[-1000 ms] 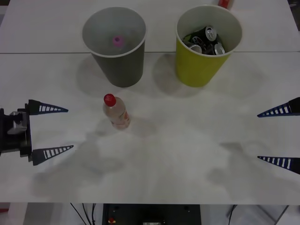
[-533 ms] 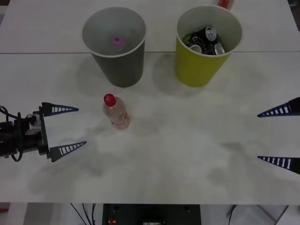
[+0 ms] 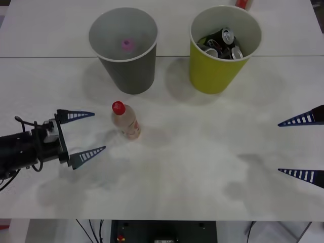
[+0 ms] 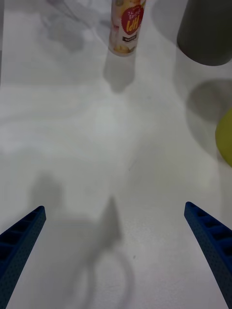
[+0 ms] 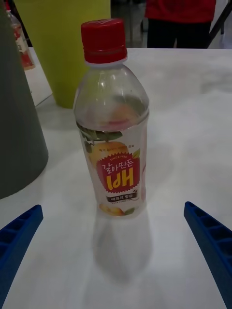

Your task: Put the can into the green bin and the plastic bottle into the gray bin

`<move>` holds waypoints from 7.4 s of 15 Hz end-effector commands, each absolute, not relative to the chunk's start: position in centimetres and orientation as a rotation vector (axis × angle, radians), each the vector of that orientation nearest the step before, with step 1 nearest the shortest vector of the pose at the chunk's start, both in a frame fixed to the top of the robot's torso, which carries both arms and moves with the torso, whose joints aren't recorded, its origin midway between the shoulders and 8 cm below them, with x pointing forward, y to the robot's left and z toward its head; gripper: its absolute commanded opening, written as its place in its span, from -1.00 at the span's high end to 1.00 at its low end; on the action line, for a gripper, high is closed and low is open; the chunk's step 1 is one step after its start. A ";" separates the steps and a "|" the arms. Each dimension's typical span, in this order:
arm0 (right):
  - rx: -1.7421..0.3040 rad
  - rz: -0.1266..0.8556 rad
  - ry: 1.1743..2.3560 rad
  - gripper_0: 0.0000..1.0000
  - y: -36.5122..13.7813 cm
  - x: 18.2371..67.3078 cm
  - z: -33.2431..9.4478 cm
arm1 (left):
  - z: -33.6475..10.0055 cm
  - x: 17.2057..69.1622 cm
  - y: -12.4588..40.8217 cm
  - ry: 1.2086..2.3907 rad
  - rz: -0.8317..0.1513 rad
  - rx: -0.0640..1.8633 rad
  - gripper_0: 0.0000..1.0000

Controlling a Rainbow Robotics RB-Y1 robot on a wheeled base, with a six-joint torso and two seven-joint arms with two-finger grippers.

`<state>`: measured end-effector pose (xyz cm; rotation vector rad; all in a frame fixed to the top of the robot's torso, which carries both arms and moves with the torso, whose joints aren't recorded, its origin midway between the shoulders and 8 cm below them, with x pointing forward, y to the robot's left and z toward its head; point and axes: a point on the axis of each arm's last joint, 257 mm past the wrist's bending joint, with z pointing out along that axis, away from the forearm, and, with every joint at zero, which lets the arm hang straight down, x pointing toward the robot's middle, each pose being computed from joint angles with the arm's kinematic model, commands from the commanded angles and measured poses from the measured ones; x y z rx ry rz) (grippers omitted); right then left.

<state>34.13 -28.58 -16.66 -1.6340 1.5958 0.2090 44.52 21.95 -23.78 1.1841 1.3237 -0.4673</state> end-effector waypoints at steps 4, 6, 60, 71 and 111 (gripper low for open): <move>-1.634 0.209 1.596 -1.00 -28.6 34.1 -16.7 | -24.0 45.7 19.1 1.310 -0.475 1.137 -1.00; -1.634 0.209 1.596 -1.00 -28.6 34.1 -16.7 | -24.0 46.1 18.4 1.308 -0.471 1.130 -1.00; -1.634 0.209 1.596 -1.00 -28.6 34.1 -16.7 | -4.1 45.8 20.8 2.145 -0.343 1.266 0.99; -1.634 0.209 1.596 -1.00 -28.6 34.1 -16.7 | 4.9 56.7 17.1 2.266 -0.350 1.046 0.99; -1.634 0.209 1.596 -1.00 -28.6 34.1 -16.7 | -3.1 47.0 28.3 1.806 -0.353 1.429 -1.00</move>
